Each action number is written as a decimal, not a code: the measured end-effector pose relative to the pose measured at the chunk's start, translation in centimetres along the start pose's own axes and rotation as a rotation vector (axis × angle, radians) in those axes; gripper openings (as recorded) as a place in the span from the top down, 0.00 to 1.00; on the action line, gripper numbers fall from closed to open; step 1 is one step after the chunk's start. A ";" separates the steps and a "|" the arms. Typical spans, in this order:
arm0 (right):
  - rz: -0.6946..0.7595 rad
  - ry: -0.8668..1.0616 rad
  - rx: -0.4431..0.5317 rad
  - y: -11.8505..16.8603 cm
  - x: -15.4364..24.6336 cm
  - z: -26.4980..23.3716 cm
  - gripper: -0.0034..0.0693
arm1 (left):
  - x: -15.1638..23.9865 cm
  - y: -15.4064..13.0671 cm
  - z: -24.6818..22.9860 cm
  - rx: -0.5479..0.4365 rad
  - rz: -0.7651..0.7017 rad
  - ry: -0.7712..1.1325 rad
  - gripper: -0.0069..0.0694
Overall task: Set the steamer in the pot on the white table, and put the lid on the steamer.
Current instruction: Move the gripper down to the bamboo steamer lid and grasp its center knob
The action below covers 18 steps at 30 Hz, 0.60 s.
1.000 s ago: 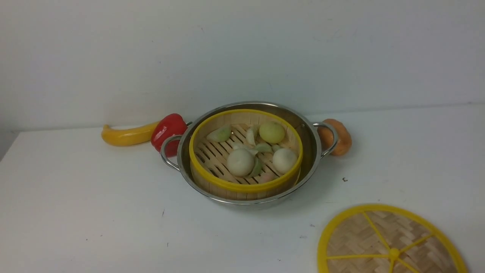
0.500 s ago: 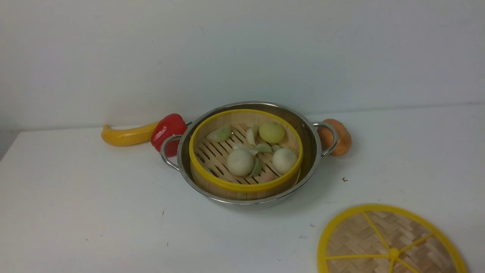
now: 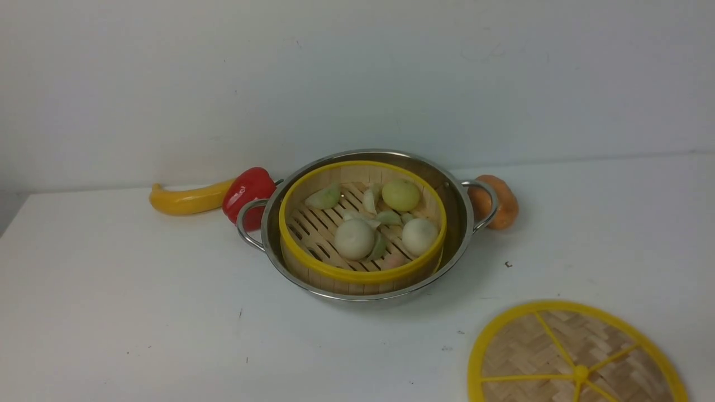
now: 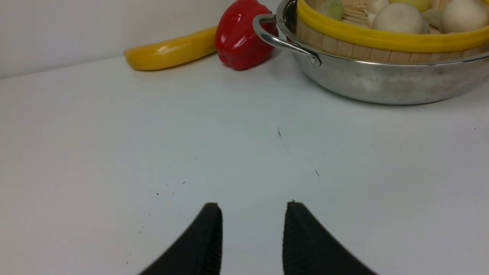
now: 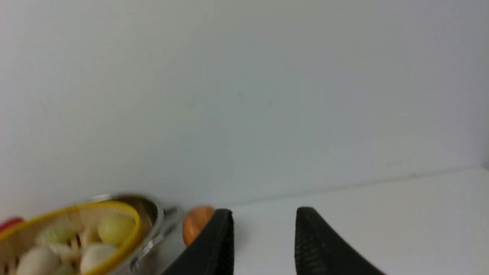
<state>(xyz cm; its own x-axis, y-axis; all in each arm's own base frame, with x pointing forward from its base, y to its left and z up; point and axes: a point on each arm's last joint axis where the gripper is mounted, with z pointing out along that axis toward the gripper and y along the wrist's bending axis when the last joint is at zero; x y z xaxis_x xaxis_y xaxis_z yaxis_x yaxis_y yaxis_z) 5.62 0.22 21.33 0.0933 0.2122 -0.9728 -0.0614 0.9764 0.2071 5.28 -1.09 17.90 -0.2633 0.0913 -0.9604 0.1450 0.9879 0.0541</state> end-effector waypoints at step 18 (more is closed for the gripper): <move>0.149 0.042 -0.116 3.8 -12.6 -5.0 0.62 | 0.0 0.0 0.0 0.000 0.000 0.000 0.61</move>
<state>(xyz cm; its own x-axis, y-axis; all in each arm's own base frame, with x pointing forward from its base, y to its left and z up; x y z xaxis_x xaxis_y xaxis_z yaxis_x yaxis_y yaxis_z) -0.71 1.06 33.86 0.0333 0.3498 -0.9362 -0.1858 0.9226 0.3381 5.28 -1.09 17.90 -0.2633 0.0913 -0.9604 0.1450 0.9879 0.0541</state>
